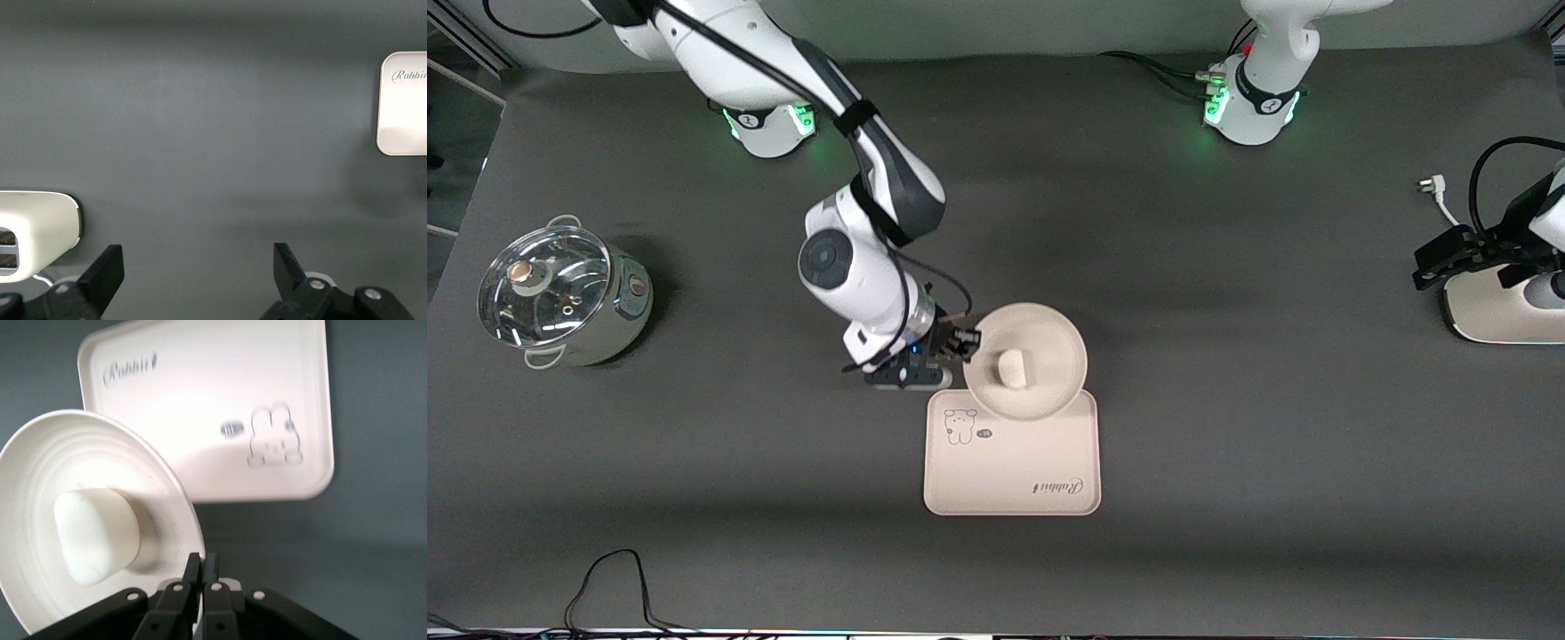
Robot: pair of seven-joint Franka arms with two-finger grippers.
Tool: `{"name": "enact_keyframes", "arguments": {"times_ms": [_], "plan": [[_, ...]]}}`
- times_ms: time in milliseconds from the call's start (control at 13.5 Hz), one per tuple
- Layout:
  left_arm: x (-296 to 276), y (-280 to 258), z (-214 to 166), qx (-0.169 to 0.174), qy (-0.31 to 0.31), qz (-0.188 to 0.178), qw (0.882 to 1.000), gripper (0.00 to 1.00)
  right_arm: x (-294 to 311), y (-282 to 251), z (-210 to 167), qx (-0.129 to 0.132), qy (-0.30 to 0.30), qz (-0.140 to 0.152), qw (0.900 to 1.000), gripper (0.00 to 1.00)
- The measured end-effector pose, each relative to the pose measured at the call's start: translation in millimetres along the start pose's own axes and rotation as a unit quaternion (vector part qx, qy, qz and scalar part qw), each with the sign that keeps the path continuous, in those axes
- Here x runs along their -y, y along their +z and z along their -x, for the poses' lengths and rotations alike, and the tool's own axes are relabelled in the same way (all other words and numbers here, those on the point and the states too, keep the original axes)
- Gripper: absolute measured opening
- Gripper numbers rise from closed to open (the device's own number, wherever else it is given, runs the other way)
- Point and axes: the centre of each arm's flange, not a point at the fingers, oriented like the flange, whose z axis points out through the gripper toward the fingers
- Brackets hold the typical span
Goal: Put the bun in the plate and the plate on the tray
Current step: 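Carry the plate with the right gripper onto the cream tray, then open the right gripper and release the plate on the tray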
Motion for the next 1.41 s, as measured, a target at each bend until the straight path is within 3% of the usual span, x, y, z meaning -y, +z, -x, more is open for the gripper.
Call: {"name": "enact_keyframes", "arguments": {"times_ms": [445,891,1262,1336,1410], "plan": [[0,0,0,0.000,0.000,0.000,1.000,1.00,-2,30,-69,-0.010,0.011,-0.011,1.000,0.04],[0,1,0,0.001,0.000,0.000,1.000,1.00,-32,105,-80,-0.025,0.025,-0.003,0.999,0.04],[0,1,0,0.001,0.000,0.000,1.000,1.00,-39,120,-80,-0.026,0.027,0.000,0.999,0.04],[0,1,0,0.001,0.000,0.000,1.000,1.00,-39,120,-80,-0.028,0.027,-0.001,0.999,0.10],[0,1,0,0.001,0.000,0.000,1.000,1.00,-38,118,-81,-0.030,0.027,-0.003,0.999,0.10]]}}
